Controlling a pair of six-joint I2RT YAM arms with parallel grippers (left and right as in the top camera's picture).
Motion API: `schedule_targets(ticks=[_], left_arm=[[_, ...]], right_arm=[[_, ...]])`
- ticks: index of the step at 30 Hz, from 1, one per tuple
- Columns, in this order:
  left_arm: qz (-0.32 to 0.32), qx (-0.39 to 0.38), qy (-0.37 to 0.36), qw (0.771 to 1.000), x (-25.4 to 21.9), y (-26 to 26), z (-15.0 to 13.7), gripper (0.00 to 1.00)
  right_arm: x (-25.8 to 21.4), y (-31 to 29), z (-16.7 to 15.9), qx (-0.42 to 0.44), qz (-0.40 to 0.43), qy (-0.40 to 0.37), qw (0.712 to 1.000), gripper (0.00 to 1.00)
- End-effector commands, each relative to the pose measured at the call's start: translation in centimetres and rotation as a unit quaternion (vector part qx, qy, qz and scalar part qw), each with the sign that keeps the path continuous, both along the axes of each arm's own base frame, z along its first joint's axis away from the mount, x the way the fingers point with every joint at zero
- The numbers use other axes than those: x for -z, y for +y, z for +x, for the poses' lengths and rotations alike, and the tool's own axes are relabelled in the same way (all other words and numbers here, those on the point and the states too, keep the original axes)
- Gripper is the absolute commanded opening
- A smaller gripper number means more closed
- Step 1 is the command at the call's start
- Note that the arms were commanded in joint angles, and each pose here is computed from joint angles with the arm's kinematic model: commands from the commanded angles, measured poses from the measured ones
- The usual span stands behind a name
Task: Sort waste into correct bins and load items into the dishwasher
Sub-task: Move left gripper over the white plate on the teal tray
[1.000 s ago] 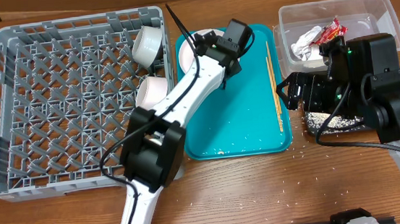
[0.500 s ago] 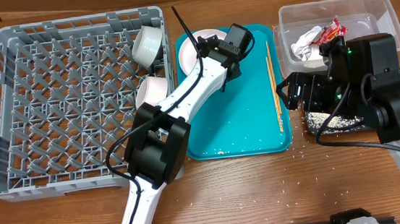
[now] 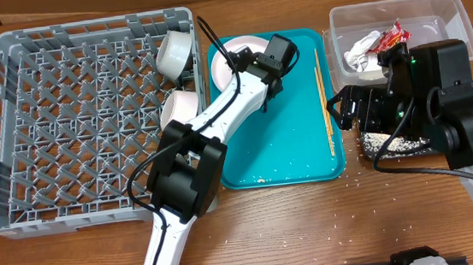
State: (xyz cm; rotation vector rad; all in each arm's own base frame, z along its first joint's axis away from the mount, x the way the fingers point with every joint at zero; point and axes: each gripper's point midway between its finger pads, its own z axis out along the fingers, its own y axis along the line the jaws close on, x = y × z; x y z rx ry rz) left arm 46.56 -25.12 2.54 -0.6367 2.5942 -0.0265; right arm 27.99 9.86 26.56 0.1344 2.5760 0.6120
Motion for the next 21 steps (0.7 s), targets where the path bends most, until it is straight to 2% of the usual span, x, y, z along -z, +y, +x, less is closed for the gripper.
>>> schedule_targets(ticks=[1,5,8,9,16,21], left_arm=[[0.013,-0.027,0.01,0.999,1.9,1.0,-0.5,0.44],[0.008,-0.003,0.033,0.999,2.4,0.5,-1.4,0.42],[0.003,0.091,0.069,0.993,2.8,-1.4,-2.8,0.29],[0.007,0.117,0.073,0.99,2.9,-1.8,-3.0,0.28],[0.044,0.247,0.099,0.963,3.2,-3.8,-5.4,0.28],[0.049,0.285,0.099,0.952,3.2,-5.6,-6.7,0.28]], right_arm=[[-0.6,-0.1,0.2,0.0,-0.001,-0.012,1.0,1.0],[-0.6,-0.1,0.2,0.0,-0.001,-0.012,1.0,1.0],[-0.6,-0.1,0.2,0.0,-0.001,-0.012,1.0,1.0],[-0.6,-0.1,0.2,0.0,-0.001,-0.012,1.0,1.0],[-0.6,-0.1,0.2,0.0,-0.001,-0.012,1.0,1.0],[-0.6,-0.1,0.2,0.0,-0.001,-0.012,1.0,1.0]])
